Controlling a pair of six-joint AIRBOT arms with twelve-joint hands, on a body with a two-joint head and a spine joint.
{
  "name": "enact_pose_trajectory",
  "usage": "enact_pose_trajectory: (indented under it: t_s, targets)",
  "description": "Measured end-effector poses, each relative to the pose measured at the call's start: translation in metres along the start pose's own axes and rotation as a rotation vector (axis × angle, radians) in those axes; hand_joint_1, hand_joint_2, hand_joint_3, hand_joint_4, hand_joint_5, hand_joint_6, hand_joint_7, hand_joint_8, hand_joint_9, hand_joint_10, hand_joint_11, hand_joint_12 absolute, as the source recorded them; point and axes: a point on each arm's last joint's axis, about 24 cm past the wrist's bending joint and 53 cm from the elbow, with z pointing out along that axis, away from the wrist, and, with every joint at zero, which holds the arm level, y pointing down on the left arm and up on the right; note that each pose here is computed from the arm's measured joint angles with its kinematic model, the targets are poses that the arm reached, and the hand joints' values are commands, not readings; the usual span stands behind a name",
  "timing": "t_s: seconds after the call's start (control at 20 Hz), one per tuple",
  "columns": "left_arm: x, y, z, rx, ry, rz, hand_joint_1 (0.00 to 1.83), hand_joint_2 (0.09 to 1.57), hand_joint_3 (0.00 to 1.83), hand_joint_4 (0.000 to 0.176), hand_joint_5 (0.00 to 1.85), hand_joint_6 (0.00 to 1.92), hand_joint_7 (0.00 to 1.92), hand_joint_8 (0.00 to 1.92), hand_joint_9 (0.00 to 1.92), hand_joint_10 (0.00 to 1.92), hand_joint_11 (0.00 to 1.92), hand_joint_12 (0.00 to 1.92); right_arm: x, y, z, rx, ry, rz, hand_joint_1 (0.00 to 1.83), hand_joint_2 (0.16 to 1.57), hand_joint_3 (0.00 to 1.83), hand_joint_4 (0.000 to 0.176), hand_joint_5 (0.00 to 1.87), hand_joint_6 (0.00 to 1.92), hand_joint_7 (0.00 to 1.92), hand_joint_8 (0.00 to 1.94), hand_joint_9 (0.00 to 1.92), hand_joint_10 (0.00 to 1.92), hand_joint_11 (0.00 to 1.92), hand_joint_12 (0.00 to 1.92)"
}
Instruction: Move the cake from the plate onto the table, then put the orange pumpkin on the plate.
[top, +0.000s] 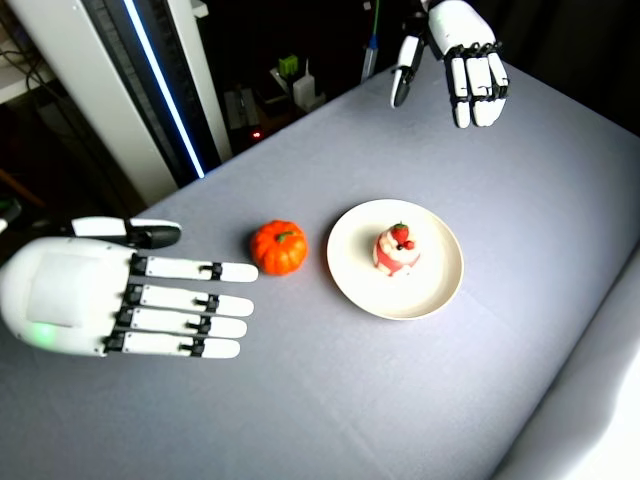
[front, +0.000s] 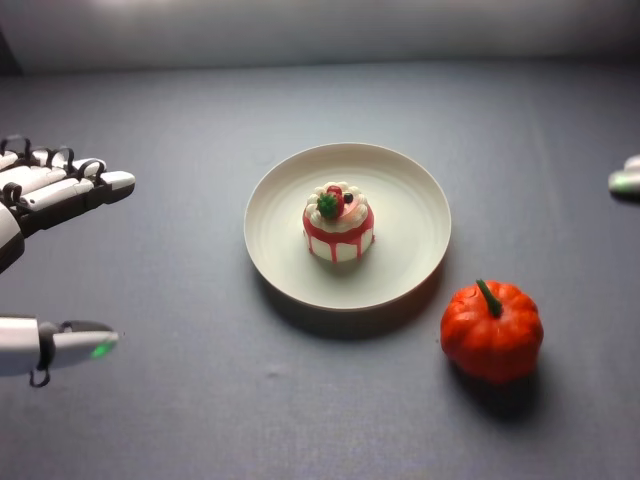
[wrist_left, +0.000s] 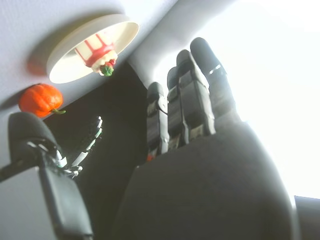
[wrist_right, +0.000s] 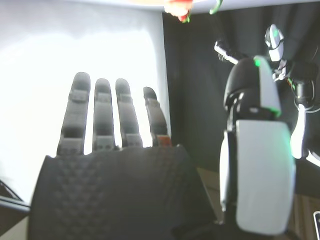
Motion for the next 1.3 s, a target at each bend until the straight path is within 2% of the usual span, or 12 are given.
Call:
enact_pose_trajectory:
  t_s: [0.15, 0.3, 0.35, 0.4, 0.45, 0.5, 0.6, 0.75, 0.95, 1.05, 1.15, 1.3]
  targets:
    - [-0.002, 0.0, 0.003, 0.004, -0.008, 0.001, 0.6, 0.97, 0.0, 0.05, 0.22, 0.01, 0.19, 0.01, 0.19, 0.0, 0.0, 0.42, 0.005, -0.001, 0.001, 0.003, 0.014, 0.0, 0.96, 1.14, 0.0, 0.0, 0.47, 0.01, 0.36, 0.01, 0.38, 0.02, 0.07, 0.96]
    - [-0.006, -0.006, 0.022, 0.039, -0.036, -0.016, 0.6, 0.97, 0.0, 0.035, 0.27, 0.0, 0.21, 0.0, 0.21, 0.0, 0.0, 0.67, 0.006, 0.002, 0.003, -0.008, 0.016, 0.0, 0.93, 1.15, 0.0, 0.0, 0.46, 0.0, 0.37, 0.01, 0.39, 0.01, 0.06, 0.96]
    - [-0.005, -0.011, 0.037, 0.066, -0.046, -0.03, 0.63, 0.96, 0.0, 0.057, 0.25, 0.0, 0.21, 0.0, 0.22, 0.0, 0.0, 0.66, 0.006, 0.001, 0.003, -0.008, 0.017, 0.0, 0.93, 1.15, 0.0, 0.0, 0.47, 0.0, 0.37, 0.01, 0.39, 0.01, 0.08, 0.97]
    - [-0.003, -0.016, 0.051, 0.089, -0.049, -0.053, 0.6, 0.96, 0.0, 0.131, 0.16, 0.0, 0.16, 0.01, 0.17, 0.01, 0.0, 0.47, 0.006, 0.001, 0.003, -0.008, 0.02, 0.001, 0.94, 1.15, 0.0, 0.0, 0.47, 0.0, 0.37, 0.0, 0.39, 0.01, 0.09, 0.97]
    - [0.002, -0.023, 0.067, 0.115, -0.035, -0.069, 0.68, 0.91, 0.0, 0.167, 0.12, 0.0, 0.17, 0.0, 0.2, 0.0, 0.0, 0.47, 0.007, 0.002, 0.003, -0.009, 0.024, 0.006, 0.94, 1.14, 0.0, 0.0, 0.48, 0.01, 0.38, 0.01, 0.4, 0.02, 0.1, 0.98]
    - [0.012, -0.036, 0.089, 0.152, 0.001, -0.076, 0.69, 0.91, 0.0, 0.174, 0.1, 0.0, 0.14, 0.0, 0.17, 0.0, 0.0, 0.41, 0.008, 0.001, 0.004, -0.008, 0.027, 0.007, 0.94, 1.14, 0.0, 0.0, 0.49, 0.01, 0.39, 0.01, 0.41, 0.01, 0.1, 0.97]
    - [0.023, -0.065, 0.113, 0.223, 0.05, -0.035, 0.82, 0.89, 0.0, 0.176, 0.14, 0.01, 0.12, 0.0, 0.18, 0.0, 0.07, 0.35, 0.008, 0.0, 0.004, -0.01, 0.03, 0.004, 0.92, 1.16, 0.01, 0.0, 0.47, 0.0, 0.38, 0.0, 0.4, 0.01, 0.07, 0.96]
    - [0.031, -0.092, 0.146, 0.272, 0.088, -0.005, 0.92, 0.85, 0.0, 0.11, 0.26, 0.0, 0.22, 0.0, 0.31, 0.0, 0.03, 0.77, 0.01, -0.001, 0.005, -0.01, 0.03, 0.008, 1.03, 1.19, 0.0, 0.0, 0.42, 0.0, 0.37, 0.0, 0.38, 0.0, 0.07, 0.87]
    - [0.059, -0.095, 0.17, 0.245, 0.172, 0.034, 0.82, 0.88, 0.0, 0.158, 0.29, 0.0, 0.24, 0.0, 0.35, 0.0, 0.0, 0.9, 0.013, 0.002, 0.011, -0.027, 0.034, 0.014, 1.0, 1.25, 0.0, 0.0, 0.38, 0.0, 0.37, 0.0, 0.32, 0.0, 0.01, 0.91]
    - [0.071, -0.094, 0.18, 0.232, 0.207, 0.064, 0.71, 0.92, 0.01, 0.174, 0.2, 0.0, 0.22, 0.0, 0.28, 0.0, 0.0, 0.7, 0.011, 0.005, 0.014, -0.04, 0.025, 0.013, 0.99, 1.3, 0.01, 0.0, 0.36, 0.0, 0.32, 0.0, 0.29, 0.0, 0.0, 0.97]
    - [0.077, -0.091, 0.192, 0.208, 0.217, 0.069, 0.83, 0.91, 0.0, 0.172, 0.25, 0.0, 0.3, 0.01, 0.31, 0.01, 0.0, 0.83, 0.011, 0.005, 0.015, -0.043, 0.026, 0.012, 0.96, 1.33, 0.0, 0.0, 0.36, 0.0, 0.32, 0.0, 0.3, 0.0, 0.0, 0.98]
    - [0.092, -0.08, 0.203, 0.16, 0.25, 0.077, 0.89, 0.91, 0.0, 0.131, 0.41, 0.0, 0.51, 0.01, 0.47, 0.01, 0.03, 1.04, 0.013, 0.004, 0.015, -0.045, 0.031, 0.018, 0.97, 1.32, 0.0, 0.0, 0.42, 0.01, 0.37, 0.01, 0.38, 0.02, 0.07, 1.03]
